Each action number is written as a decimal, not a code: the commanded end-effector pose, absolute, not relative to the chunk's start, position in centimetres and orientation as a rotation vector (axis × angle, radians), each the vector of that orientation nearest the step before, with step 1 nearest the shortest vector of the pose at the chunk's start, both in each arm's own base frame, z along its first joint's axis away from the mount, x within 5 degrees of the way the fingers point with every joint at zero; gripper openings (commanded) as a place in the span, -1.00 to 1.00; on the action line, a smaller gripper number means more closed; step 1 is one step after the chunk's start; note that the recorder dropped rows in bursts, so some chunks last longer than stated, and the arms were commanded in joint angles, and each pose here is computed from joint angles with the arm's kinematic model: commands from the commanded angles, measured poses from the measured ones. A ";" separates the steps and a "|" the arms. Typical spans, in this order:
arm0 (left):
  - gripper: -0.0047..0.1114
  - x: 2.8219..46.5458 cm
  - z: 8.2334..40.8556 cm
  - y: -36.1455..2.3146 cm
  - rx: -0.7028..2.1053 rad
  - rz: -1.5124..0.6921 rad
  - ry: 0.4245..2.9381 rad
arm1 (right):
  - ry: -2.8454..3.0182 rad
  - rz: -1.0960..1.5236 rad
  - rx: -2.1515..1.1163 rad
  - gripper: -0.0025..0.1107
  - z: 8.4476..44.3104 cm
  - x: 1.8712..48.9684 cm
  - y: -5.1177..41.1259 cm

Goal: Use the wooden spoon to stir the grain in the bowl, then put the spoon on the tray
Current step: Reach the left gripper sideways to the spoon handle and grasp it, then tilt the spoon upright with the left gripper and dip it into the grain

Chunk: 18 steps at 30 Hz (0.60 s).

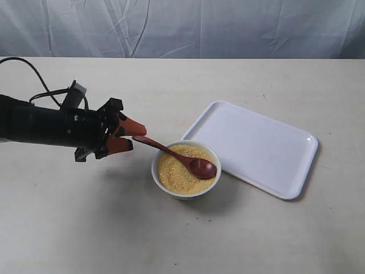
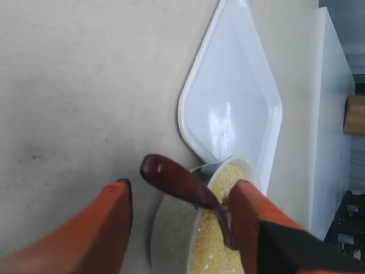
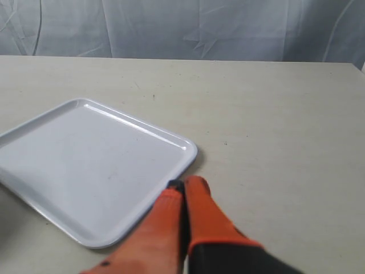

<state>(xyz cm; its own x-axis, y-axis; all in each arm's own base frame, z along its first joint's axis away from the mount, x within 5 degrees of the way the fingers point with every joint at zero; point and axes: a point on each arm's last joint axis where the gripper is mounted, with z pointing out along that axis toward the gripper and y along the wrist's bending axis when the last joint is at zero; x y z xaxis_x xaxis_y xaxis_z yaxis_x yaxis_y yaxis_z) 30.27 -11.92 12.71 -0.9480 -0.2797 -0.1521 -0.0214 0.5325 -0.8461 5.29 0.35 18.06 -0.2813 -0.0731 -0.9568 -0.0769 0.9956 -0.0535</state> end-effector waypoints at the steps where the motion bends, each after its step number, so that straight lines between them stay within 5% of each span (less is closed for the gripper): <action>1: -0.02 30.9 12.6 -13.0 -0.243 -1.385 2.507 | 1.842 0.002 -0.109 -0.96 18.1 5.3 0.3; 18: -0.10 32.0 11.6 -14.4 -0.199 -1.418 2.519 | 1.842 0.002 -0.109 -0.96 18.1 5.3 0.3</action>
